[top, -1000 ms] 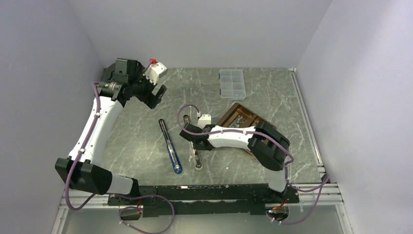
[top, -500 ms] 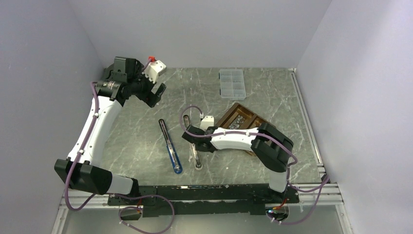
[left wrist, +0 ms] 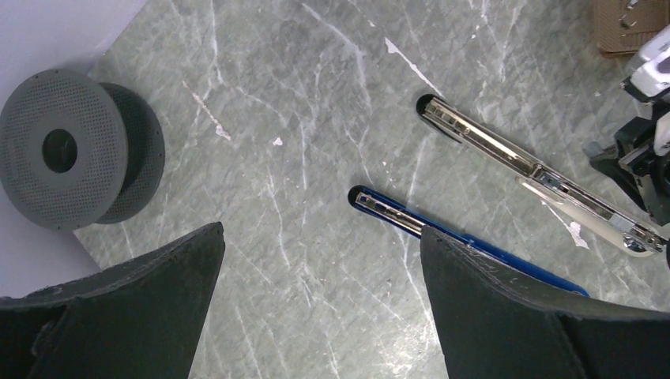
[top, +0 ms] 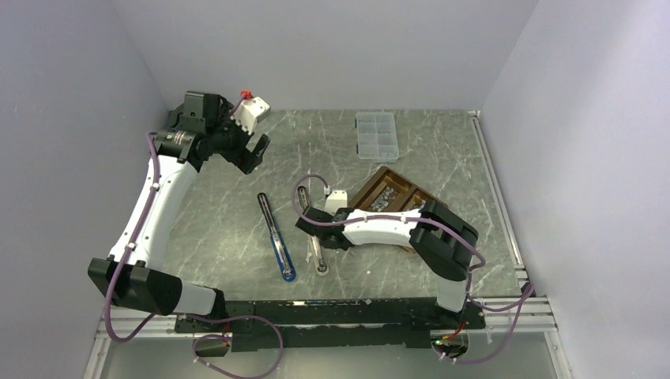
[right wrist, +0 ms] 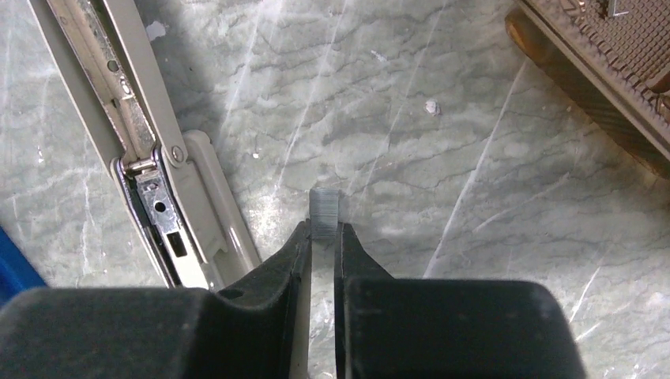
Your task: Load the staples into the stapler
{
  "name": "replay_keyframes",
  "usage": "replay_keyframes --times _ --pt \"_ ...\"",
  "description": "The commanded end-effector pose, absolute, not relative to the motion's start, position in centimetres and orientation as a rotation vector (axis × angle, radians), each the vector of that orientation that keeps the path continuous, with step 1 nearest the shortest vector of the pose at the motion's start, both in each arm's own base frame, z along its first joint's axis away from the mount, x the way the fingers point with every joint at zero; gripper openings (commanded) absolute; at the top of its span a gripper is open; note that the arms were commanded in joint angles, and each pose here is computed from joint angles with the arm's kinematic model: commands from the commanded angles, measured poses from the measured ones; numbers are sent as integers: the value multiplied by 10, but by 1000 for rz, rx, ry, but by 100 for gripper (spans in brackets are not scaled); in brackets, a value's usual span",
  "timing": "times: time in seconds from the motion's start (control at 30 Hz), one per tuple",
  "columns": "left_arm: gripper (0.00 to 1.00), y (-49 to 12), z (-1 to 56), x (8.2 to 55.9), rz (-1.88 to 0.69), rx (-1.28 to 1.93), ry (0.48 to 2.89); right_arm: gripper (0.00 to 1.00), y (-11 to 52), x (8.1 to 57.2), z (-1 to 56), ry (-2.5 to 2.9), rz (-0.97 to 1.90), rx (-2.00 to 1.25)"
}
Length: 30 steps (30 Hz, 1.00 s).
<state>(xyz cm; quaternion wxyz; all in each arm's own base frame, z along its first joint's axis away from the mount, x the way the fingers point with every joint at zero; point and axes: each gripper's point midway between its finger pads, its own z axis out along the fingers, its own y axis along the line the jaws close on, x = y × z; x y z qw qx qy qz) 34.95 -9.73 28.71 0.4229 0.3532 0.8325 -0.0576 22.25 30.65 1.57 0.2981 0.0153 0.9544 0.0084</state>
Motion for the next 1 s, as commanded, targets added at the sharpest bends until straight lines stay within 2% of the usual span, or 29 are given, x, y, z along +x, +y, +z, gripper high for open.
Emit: replay_keyframes --times 0.0,0.13,0.27,0.4,0.53,0.73,0.97 --pt "99 -108 310 338 -232 869 2021 7 303 213 26 2554 47 19" --pt "99 -121 314 327 -295 965 1917 5 309 221 74 2510 207 30" --pt "100 -140 312 298 -365 1195 1711 6 331 228 143 2448 608 -18" --pt "100 -155 316 269 -242 1510 1354 6 337 230 214 2343 1084 -84" --pt "100 -173 336 250 -21 1684 916 7 337 206 269 2258 1438 -226" --pt "99 -206 351 228 247 1717 315 9 332 185 297 2220 1790 -219" --pt "97 -225 356 207 308 1682 57 9 332 179 320 2079 2110 -117"
